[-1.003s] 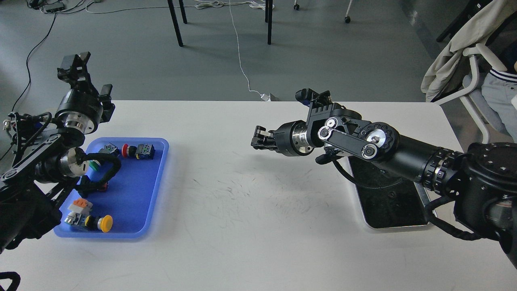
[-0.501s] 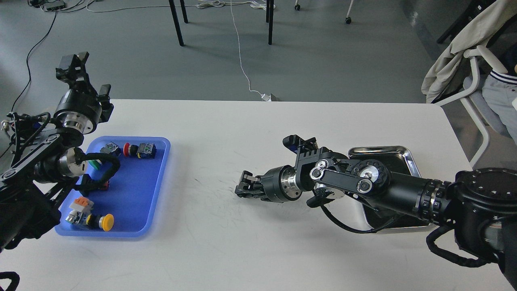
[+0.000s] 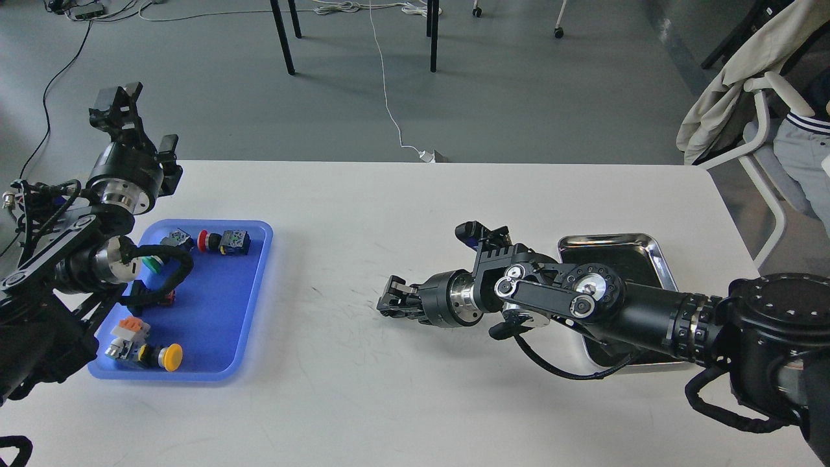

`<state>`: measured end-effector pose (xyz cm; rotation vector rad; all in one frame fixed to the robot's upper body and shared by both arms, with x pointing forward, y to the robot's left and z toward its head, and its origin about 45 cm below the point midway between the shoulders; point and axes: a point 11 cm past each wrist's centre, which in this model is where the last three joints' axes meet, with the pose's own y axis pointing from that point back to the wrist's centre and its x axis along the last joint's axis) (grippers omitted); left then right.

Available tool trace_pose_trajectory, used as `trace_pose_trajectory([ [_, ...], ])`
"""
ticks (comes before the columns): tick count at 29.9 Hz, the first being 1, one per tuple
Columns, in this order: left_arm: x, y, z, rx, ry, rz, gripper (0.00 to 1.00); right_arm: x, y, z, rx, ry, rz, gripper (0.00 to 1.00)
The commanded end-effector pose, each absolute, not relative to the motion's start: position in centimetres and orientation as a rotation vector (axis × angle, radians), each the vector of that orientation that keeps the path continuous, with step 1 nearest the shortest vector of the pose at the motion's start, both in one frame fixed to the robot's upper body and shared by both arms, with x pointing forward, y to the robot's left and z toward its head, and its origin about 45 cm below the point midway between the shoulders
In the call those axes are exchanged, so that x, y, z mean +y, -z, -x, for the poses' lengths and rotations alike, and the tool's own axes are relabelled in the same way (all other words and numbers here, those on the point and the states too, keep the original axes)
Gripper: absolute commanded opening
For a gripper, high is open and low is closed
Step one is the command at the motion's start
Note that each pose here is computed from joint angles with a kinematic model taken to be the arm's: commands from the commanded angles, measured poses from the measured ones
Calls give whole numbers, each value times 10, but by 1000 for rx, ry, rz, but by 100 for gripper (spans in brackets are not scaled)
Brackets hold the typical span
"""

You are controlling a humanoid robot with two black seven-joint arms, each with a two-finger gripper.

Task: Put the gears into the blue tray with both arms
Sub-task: 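Carry the gear with the right gripper to mid-table and release it, then raise the right gripper away and swing the left gripper toward the gear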

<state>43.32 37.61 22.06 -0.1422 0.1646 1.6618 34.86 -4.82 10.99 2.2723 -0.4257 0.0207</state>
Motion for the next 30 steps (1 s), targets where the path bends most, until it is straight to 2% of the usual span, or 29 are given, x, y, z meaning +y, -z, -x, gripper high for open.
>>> trace_pose_trajectory([
  [1, 377, -220, -433, 168, -1664, 138, 98, -49, -115, -357, -456, -33, -2271, 97],
  [8, 385, -217, -430, 162, -1707, 114, 98, -43, -155, -390, -582, 6, -2372, 98],
  [11, 391, -213, -428, 166, -1759, 86, 98, -33, -186, -402, -610, 50, -2487, 98],
  [16, 391, -219, -430, 144, -1717, 77, 98, -35, -225, -420, -700, 180, -2657, 98],
  [19, 387, -231, -430, 119, -1649, 84, 98, -92, -233, -442, -913, 330, -2688, 98],
  [24, 347, -249, -422, 28, -1468, -39, 98, -172, -245, -459, -1186, 516, -2758, 98],
  [30, 287, -251, -379, -147, -1154, -229, 98, -302, -253, -454, -1645, 784, -2815, 98],
])
